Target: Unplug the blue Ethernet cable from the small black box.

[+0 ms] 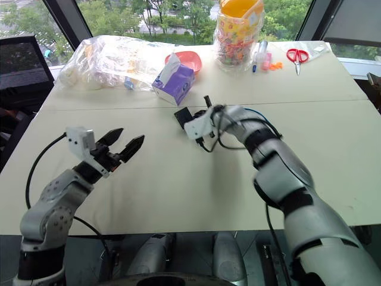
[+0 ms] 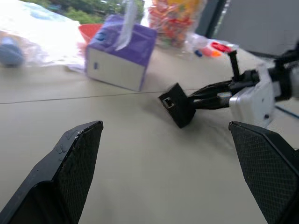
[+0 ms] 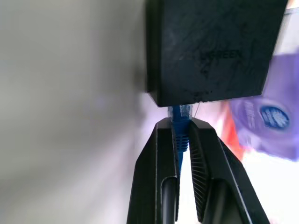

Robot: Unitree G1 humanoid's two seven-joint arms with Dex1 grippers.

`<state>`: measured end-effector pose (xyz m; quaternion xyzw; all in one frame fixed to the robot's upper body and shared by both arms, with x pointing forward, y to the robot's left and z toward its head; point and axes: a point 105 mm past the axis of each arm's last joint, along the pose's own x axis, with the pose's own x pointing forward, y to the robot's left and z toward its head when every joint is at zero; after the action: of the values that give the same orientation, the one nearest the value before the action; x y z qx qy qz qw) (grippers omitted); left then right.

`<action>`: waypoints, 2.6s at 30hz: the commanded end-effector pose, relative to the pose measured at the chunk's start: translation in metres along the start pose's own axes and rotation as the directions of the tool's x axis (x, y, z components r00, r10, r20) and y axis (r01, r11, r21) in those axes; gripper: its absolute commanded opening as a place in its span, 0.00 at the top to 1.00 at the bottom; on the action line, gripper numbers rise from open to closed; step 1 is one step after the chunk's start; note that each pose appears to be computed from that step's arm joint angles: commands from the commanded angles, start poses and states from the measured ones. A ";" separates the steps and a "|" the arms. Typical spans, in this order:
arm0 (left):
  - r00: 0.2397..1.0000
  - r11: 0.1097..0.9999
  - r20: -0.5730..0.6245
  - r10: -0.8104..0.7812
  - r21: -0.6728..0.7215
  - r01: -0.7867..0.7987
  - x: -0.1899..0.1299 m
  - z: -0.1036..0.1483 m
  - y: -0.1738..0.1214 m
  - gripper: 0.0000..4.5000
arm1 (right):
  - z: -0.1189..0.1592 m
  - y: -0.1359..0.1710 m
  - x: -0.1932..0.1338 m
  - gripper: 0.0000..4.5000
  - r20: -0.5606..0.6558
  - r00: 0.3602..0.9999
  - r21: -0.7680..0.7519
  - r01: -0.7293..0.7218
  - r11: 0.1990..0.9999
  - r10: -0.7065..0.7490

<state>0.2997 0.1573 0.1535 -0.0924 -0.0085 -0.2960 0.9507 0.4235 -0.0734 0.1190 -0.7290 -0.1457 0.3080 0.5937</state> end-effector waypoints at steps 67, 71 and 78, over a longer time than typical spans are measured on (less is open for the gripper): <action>0.773 0.781 -0.134 -0.621 -0.017 0.624 -0.003 0.019 -0.050 0.90 | 0.072 -0.062 -0.114 0.01 0.793 0.608 0.561 -0.701 0.440 -0.042; 0.764 0.774 -0.145 -0.628 -0.016 0.633 -0.008 0.030 -0.044 0.90 | 0.072 -0.083 -0.121 0.01 0.851 0.518 0.518 -0.799 0.307 -0.089; 0.761 0.767 -0.124 -0.637 0.002 0.642 -0.006 0.044 -0.046 0.90 | 0.083 -0.086 -0.119 0.01 0.886 0.455 0.463 -0.850 0.253 -0.091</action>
<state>0.2728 0.1321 0.1893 -0.0592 0.0353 -0.6009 0.7964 0.2964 -0.0568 0.2165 -0.0708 0.0313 0.7627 0.6421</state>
